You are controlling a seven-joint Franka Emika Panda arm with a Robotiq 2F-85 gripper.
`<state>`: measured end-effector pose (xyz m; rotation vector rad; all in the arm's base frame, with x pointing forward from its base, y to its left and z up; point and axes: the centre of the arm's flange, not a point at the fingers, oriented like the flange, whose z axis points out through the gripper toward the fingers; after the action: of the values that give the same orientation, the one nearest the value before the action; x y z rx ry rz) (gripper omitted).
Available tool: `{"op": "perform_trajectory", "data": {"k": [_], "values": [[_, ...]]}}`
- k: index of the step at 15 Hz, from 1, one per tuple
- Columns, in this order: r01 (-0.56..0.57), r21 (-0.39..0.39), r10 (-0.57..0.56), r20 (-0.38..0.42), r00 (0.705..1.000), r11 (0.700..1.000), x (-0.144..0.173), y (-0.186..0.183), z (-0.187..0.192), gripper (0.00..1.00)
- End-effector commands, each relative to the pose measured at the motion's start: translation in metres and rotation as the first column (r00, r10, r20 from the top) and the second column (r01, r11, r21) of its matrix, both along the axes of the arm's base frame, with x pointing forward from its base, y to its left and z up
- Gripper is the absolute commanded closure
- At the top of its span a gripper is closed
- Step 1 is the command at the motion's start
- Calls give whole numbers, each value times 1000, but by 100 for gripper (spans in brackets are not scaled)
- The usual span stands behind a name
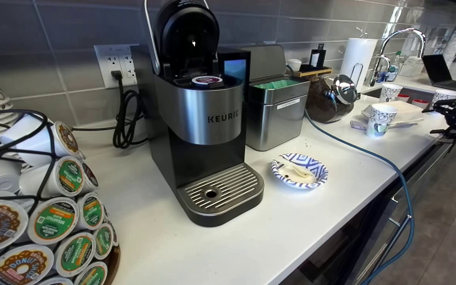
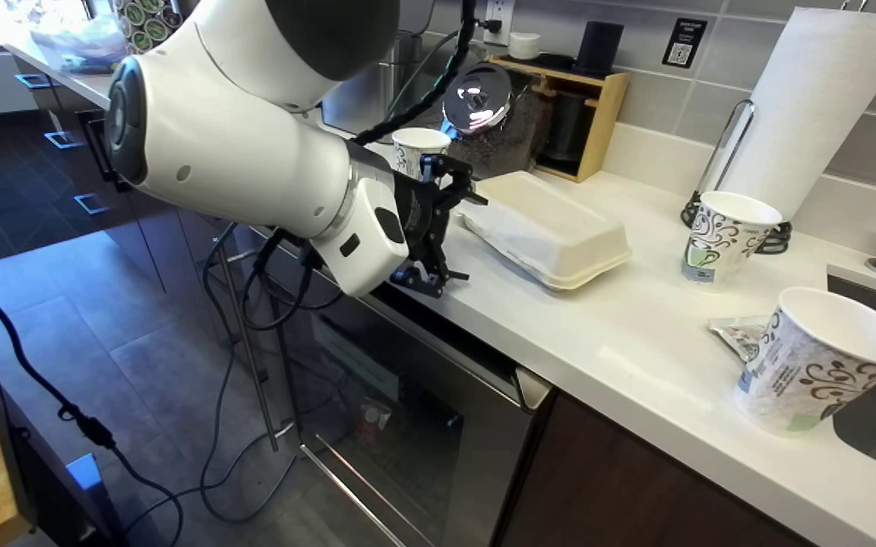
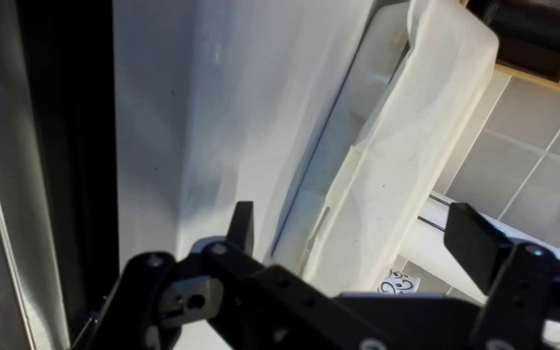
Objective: Open the lid of the disposable plate
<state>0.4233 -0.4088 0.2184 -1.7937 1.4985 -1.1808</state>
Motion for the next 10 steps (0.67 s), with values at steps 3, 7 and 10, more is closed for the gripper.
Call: {"op": "perform_trajectory", "data": {"k": [3,7,10], "values": [[123,100,-117,-63,991,987,23,21,4,0],[178,166,-174,-40,984,970,53,26,21,0],[206,182,-204,-35,978,961,70,25,27,0]]}}
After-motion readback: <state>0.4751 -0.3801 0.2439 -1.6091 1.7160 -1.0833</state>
